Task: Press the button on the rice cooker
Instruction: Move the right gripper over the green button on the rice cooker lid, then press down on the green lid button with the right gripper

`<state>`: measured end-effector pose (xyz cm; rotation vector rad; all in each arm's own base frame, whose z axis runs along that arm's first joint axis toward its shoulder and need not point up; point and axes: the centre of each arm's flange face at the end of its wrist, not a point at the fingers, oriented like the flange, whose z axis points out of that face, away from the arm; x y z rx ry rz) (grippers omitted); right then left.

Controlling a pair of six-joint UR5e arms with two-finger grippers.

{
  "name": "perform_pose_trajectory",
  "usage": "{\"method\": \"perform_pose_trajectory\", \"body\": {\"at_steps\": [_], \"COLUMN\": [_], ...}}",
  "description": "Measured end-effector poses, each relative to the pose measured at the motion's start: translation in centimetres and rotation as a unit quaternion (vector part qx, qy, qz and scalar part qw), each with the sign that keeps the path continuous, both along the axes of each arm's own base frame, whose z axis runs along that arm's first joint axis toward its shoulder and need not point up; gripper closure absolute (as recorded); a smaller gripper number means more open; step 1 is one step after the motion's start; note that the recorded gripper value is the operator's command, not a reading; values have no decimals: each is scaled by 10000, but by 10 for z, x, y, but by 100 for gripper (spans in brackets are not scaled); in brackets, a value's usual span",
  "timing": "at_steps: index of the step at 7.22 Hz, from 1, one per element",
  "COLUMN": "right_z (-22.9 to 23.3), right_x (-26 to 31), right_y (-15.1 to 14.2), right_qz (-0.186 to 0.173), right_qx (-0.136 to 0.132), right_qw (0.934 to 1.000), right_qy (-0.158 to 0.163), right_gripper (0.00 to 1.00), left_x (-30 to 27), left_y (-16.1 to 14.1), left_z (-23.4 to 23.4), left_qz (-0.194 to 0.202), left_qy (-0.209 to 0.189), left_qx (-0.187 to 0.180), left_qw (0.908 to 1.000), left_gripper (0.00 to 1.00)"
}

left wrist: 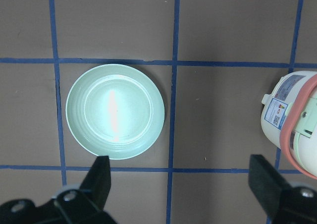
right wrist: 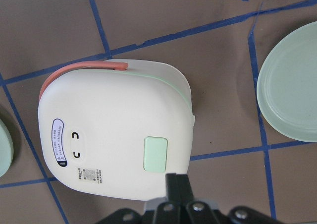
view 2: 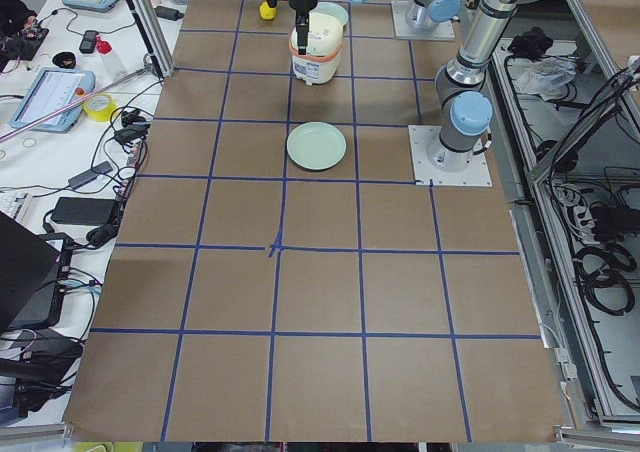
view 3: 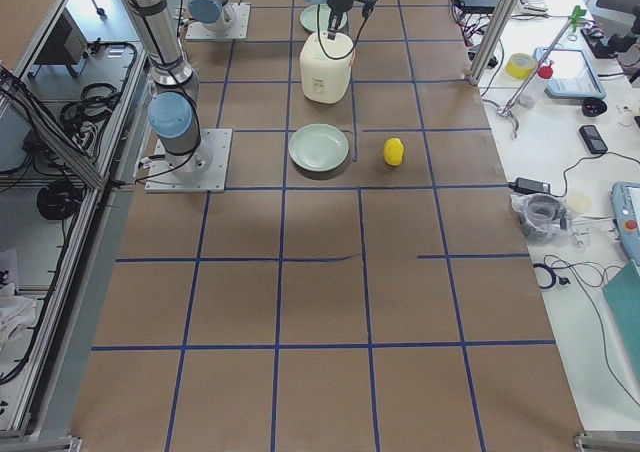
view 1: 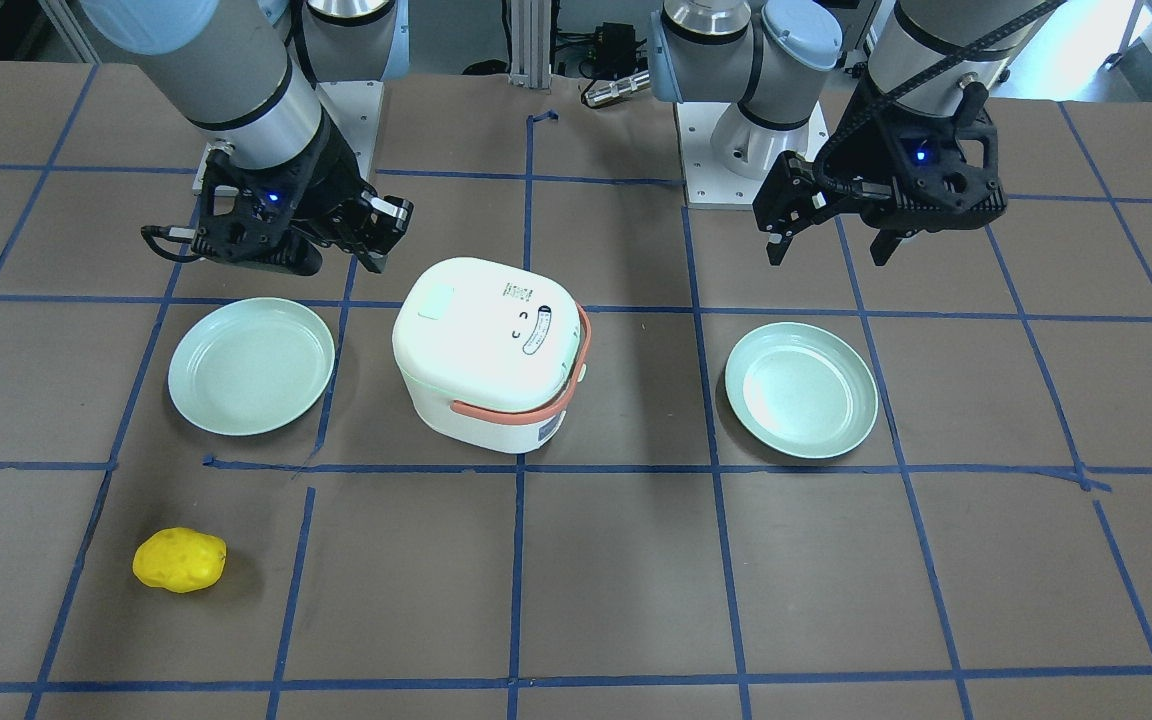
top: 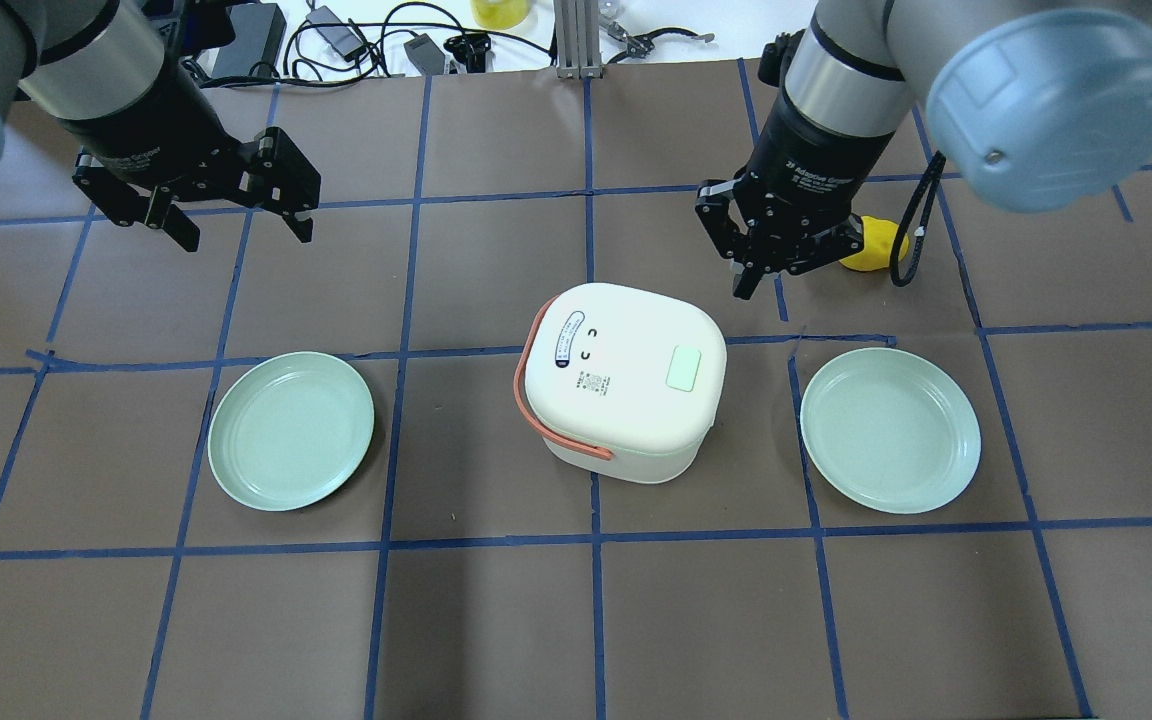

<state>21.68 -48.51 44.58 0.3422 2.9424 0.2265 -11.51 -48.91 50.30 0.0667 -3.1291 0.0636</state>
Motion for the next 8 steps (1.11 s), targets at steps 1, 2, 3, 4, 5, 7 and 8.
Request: {"method": "perform_pose_trajectory", "body": {"at_steps": [1, 2, 3, 4, 5, 7, 8], "right_z": [-11, -23, -35, -47, -58, -76, -82], "right_x": [11, 16, 19, 21, 23, 27, 30], "right_y": [1, 2, 5, 7, 11, 16, 17], "right_qz": [-13, -12, -14, -17, -6, 31, 61], "right_qx": [26, 77, 142, 205, 247, 310, 332], "right_qw": [10000, 10000, 9999, 9998, 9996, 9994, 9993], "right_qy": [-6, -6, -33, -83, -119, -132, -132], "right_gripper": [100, 100, 100, 100, 100, 100, 100], "left_x": [0, 0, 0, 0, 0, 0, 0], "left_y": [0, 0, 0, 0, 0, 0, 0], "left_z": [0, 0, 0, 0, 0, 0, 0], "left_qz": [-1, -2, -3, -3, -3, 0, -1], "left_qy": [0, 0, 0, 0, 0, 0, 0], "left_qx": [0, 0, 0, 0, 0, 0, 0], "left_qw": [10000, 10000, 10000, 10000, 10000, 10000, 10000], "left_gripper": [0, 0, 0, 0, 0, 0, 0]}}
